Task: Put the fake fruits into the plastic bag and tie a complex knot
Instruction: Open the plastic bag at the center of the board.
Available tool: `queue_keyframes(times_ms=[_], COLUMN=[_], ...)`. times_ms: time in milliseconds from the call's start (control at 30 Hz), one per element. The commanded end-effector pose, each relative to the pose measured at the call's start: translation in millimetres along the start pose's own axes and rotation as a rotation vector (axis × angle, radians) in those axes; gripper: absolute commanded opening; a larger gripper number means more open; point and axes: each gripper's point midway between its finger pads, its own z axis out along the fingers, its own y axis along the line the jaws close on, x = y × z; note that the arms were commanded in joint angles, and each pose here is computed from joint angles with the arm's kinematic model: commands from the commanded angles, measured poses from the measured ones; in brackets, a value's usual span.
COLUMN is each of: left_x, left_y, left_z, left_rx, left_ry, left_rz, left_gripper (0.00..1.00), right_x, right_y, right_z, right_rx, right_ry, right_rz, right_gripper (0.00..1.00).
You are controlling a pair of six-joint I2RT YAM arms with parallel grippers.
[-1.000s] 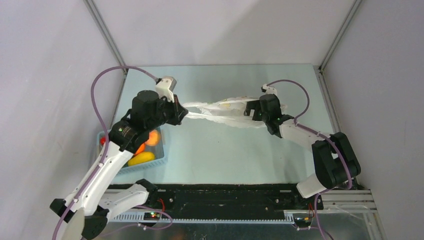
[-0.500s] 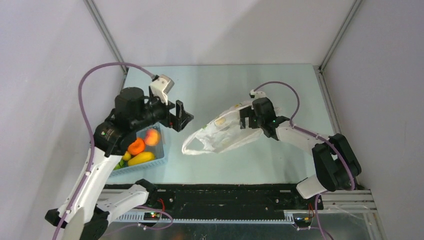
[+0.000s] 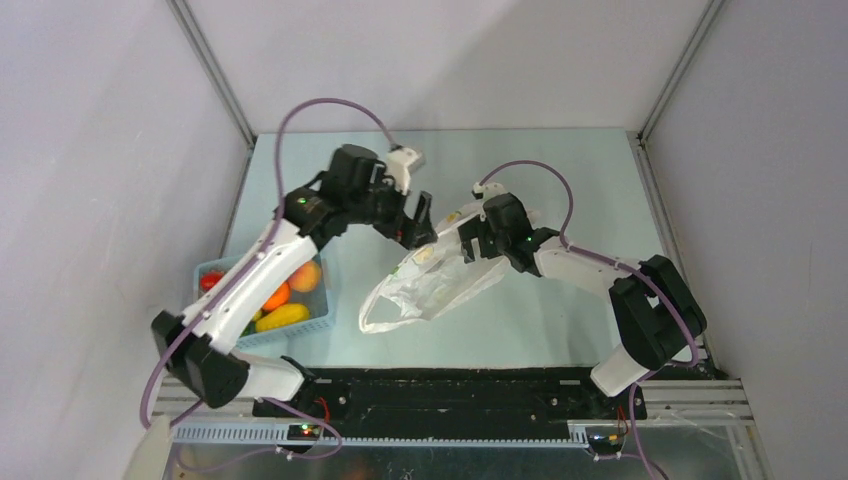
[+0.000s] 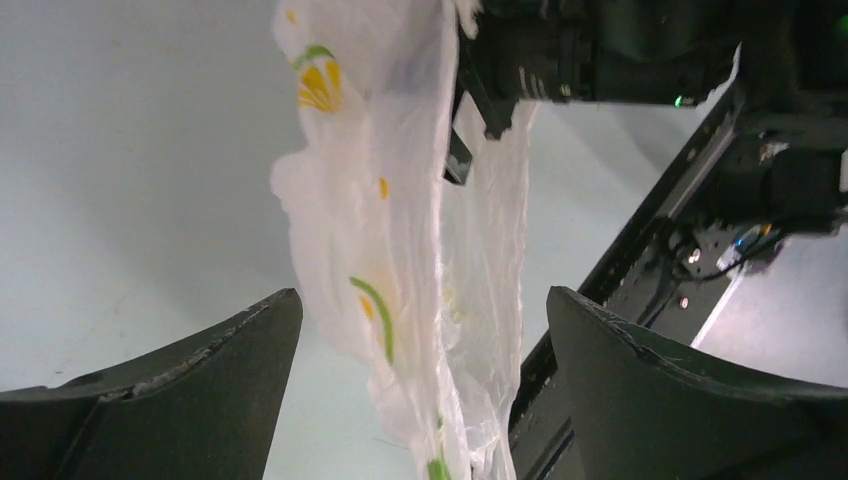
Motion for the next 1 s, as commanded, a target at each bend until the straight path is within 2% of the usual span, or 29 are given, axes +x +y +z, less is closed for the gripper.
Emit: queue_keyframes(times_ms=[0, 133, 233, 333, 500, 633, 833, 967], left_x=[2.2, 7.0, 9.6, 15.7, 37.1, 47.5, 59.0, 64.1], left_y=[-3.7, 14.6, 12.7, 15.6, 29.3, 22.6, 23.5, 25.8], left_z=[19.4, 34.3, 43.4, 52.0, 63.4, 67.5, 76.6, 82.5], left_rx=[-0.068, -0.188, -0.170, -0.169, -0.205, -0.151, -0.145, -0.158], left_ry=[0.052, 0.089, 0.092, 0.115, 0.187, 0.188, 0.185, 0.201], left_rz=[0.090, 0.119, 0.122, 0.131, 0.144, 0.148, 0.108, 0.062], left_gripper=[0.99, 0.99, 0.98, 0.81, 0.66, 0.55, 0.04, 0.00], right_x=[-20.8, -21.4, -21.3, -21.3, -24.7, -30.5, -31.6, -39.6], right_y=[9.6, 13.8, 15.9, 21.1, 38.2, 48.8, 68.6, 99.5], right_z=[-0.1, -0.7, -1.4, -4.9, -19.1, -31.8, -58.0, -98.0], right_rx=[-0.029, -0.043, -0.050, -0.083, -0.177, -0.234, -0.362, -0.569], right_ry=[-0.040, -0.041, -0.041, -0.038, -0.041, -0.054, -0.047, -0.070], right_rz=[-0.015, -0.023, -0.033, -0.048, -0.057, -0.055, -0.063, -0.073], right_gripper=[0.99, 0.99, 0.99, 0.99, 0.99, 1.00, 0.99, 0.99])
